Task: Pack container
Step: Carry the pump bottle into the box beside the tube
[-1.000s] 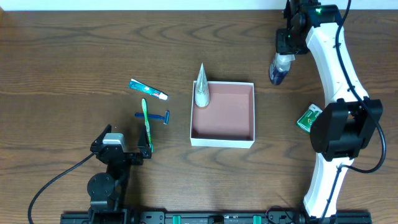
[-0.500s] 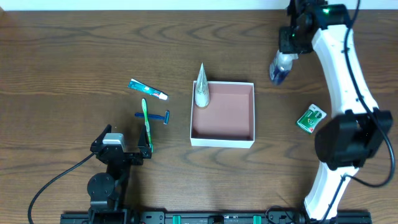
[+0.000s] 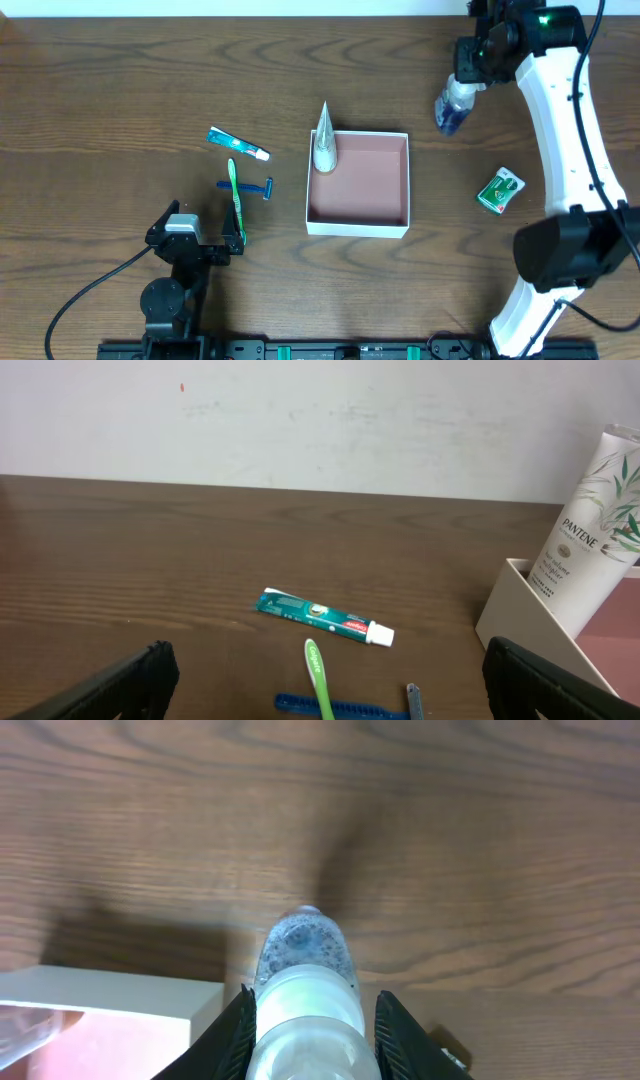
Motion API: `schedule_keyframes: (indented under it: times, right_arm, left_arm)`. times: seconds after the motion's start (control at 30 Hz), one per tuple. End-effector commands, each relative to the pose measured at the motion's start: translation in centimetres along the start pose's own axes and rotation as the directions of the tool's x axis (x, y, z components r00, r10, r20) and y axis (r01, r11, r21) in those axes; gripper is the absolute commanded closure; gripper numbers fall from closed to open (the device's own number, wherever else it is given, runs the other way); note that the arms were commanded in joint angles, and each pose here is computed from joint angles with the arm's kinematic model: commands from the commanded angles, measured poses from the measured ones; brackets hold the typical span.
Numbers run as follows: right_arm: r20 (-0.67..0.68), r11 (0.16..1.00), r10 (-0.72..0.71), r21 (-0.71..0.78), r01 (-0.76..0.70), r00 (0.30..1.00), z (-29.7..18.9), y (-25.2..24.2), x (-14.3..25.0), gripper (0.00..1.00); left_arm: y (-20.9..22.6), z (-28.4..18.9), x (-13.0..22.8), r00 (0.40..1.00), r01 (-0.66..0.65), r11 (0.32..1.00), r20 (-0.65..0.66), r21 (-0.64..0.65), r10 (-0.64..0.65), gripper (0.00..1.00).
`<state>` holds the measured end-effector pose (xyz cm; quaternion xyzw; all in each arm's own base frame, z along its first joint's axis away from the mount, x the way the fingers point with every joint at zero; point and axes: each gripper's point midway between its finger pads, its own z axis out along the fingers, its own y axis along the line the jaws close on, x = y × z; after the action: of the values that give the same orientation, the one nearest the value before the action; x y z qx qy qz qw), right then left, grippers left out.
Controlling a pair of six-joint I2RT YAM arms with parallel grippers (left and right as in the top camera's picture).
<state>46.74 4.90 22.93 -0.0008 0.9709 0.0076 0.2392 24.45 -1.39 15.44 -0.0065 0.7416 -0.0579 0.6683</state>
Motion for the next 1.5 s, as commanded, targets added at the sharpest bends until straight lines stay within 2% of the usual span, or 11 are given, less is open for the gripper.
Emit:
schedule_keyframes:
  times: [0.0, 0.23, 0.6, 1.1, 1.47]
  right_arm:
    - [0.168, 0.998, 0.026, -0.062, -0.015, 0.986, -7.7, 2.0, -1.3, 0.99]
    - [0.244, 0.993, 0.037, -0.117, -0.009, 0.969, -13.8, 6.3, 0.6, 0.99]
    - [0.186, 0.996, 0.064, -0.071, -0.051, 0.98, -13.9, 11.7, 4.5, 0.99]
    - [0.138, 0.998, 0.059, -0.042, -0.053, 0.989, -8.4, 15.4, 7.6, 0.98]
    - [0.17, 0.999, 0.035, -0.019, -0.032, 0.985, -3.7, 17.0, 9.2, 0.99]
  left_arm:
    - [0.0, 0.1, 1.6, 0.999, -0.009, 1.0, -0.046, 0.008, 0.01, 0.02]
    - [0.0, 0.1, 1.6, 0.999, -0.009, 1.0, -0.046, 0.008, 0.01, 0.02]
    - [0.0, 0.1, 1.6, 0.999, -0.009, 1.0, -0.046, 0.008, 0.01, 0.02]
    - [0.0, 0.1, 1.6, 0.999, -0.009, 1.0, -0.046, 0.008, 0.01, 0.02]
    - [0.0, 0.1, 1.6, 0.999, -0.009, 1.0, -0.046, 0.008, 0.01, 0.02]
